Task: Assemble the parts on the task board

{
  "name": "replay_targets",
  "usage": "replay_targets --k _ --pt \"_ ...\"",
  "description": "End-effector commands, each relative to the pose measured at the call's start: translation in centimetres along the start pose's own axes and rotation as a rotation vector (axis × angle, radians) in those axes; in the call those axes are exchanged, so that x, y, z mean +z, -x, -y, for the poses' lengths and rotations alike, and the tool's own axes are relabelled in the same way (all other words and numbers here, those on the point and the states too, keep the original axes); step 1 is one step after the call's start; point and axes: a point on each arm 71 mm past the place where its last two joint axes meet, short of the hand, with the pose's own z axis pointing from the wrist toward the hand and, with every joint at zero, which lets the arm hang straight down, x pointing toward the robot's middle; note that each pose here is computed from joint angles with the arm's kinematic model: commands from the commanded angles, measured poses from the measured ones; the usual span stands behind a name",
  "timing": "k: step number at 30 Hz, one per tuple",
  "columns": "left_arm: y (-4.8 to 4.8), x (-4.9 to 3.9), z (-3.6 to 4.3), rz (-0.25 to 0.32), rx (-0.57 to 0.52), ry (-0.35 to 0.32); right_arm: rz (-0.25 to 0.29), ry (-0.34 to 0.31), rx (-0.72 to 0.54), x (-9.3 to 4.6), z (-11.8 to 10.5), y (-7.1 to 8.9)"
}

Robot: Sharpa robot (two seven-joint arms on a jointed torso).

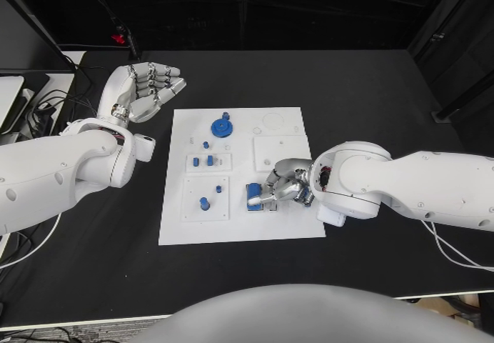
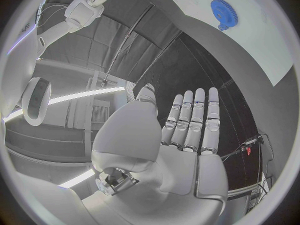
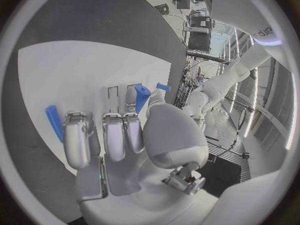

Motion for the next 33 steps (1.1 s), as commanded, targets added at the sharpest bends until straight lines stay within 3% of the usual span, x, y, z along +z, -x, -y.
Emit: replay_targets --k 1,25,30,33 --pt "-0.05 0.08 0.26 -0.005 -0.007 -0.023 -0.015 -0.010 -0.007 0.1 0.0 -0.1" --pt "-0.07 0.08 0.27 -0.004 -0.007 -0.023 0.018 -0.010 0.001 0.2 0.2 0.3" --pt "-0.04 0.07 0.26 -0.004 -0.007 -0.023 0.069 0.021 0.039 -0.5 0.6 0.6" --pt "0.04 0.05 0.21 -0.003 -0.006 -0.021 0.133 0.052 0.079 -1.6 1.3 1.2"
